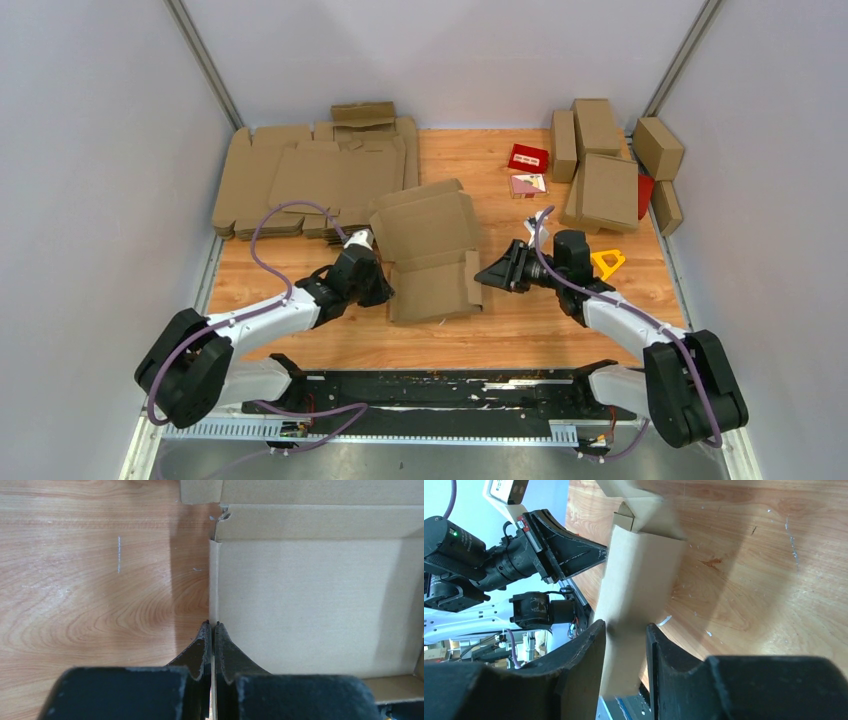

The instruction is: Fold the paper box

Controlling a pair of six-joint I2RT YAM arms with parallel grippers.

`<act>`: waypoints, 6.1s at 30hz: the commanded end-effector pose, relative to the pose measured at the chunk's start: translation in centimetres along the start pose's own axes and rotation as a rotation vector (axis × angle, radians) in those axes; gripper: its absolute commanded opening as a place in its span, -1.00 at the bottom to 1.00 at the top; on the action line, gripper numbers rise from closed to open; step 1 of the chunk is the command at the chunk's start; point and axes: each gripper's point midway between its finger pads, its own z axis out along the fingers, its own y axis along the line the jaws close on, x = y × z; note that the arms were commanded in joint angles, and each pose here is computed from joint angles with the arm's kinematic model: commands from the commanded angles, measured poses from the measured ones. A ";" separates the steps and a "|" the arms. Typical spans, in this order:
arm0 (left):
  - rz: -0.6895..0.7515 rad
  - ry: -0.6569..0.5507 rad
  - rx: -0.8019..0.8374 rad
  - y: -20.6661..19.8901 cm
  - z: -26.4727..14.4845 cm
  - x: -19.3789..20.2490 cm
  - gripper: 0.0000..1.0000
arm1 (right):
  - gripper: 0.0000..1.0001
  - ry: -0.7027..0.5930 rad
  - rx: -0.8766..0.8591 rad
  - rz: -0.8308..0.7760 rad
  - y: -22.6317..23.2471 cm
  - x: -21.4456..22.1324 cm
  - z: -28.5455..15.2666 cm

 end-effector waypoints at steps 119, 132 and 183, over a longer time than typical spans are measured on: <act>0.159 -0.148 -0.005 -2.5 -3.2 -2.1 -0.03 | 0.34 0.102 0.823 -0.472 -6.2 1.1 0.3; 0.253 -0.097 0.057 -2.3 -4.0 -4.2 0.15 | 0.58 0.091 0.790 -0.502 -5.2 0.3 0.3; 0.300 -0.266 0.080 -3.6 0.4 -15.4 -0.24 | 0.22 -0.173 0.547 -0.483 -3.1 -15.9 6.2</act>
